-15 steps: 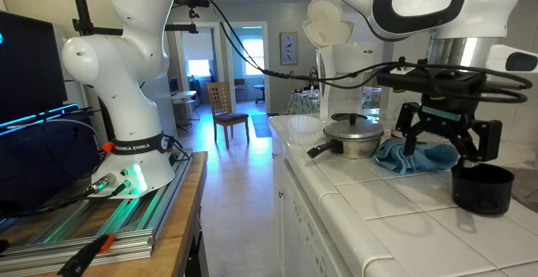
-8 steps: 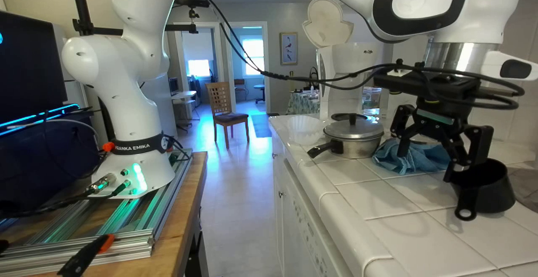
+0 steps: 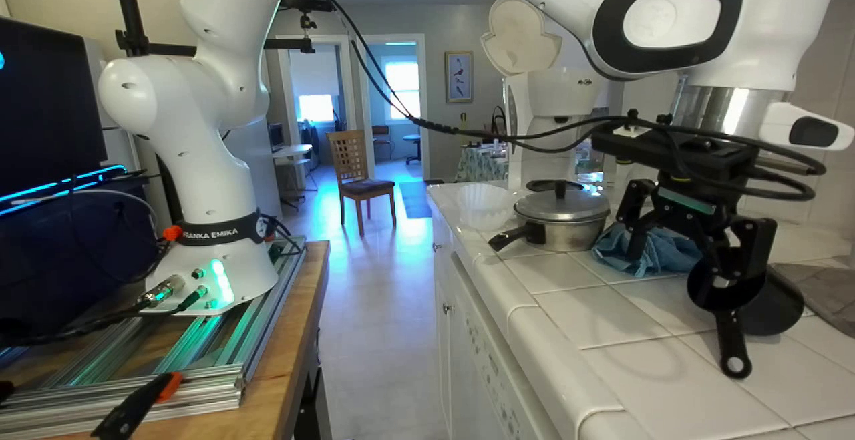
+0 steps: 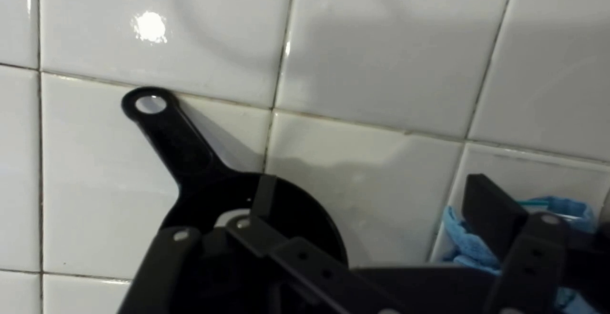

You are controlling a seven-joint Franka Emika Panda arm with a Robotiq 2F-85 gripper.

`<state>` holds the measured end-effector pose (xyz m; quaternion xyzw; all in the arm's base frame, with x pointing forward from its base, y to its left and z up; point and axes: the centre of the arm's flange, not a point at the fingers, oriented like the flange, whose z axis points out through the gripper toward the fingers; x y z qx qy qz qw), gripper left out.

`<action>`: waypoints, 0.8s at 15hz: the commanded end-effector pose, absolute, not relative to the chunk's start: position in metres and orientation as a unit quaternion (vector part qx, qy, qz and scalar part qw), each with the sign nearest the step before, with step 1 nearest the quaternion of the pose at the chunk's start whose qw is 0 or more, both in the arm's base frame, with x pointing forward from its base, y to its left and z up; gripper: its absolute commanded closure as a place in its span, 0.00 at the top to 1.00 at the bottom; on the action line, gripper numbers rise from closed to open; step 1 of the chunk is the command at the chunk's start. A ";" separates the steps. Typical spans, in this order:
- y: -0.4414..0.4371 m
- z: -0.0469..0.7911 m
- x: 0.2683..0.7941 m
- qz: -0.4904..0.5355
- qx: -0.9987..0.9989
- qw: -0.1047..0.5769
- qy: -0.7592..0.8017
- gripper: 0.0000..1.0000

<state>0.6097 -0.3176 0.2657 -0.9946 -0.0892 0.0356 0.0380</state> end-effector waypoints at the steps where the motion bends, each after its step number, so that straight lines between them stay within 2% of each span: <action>1: -0.323 0.267 0.618 0.045 -0.994 0.032 -0.098 1.00; 12: -0.297 0.298 0.611 0.074 -0.993 0.002 -0.087 1.00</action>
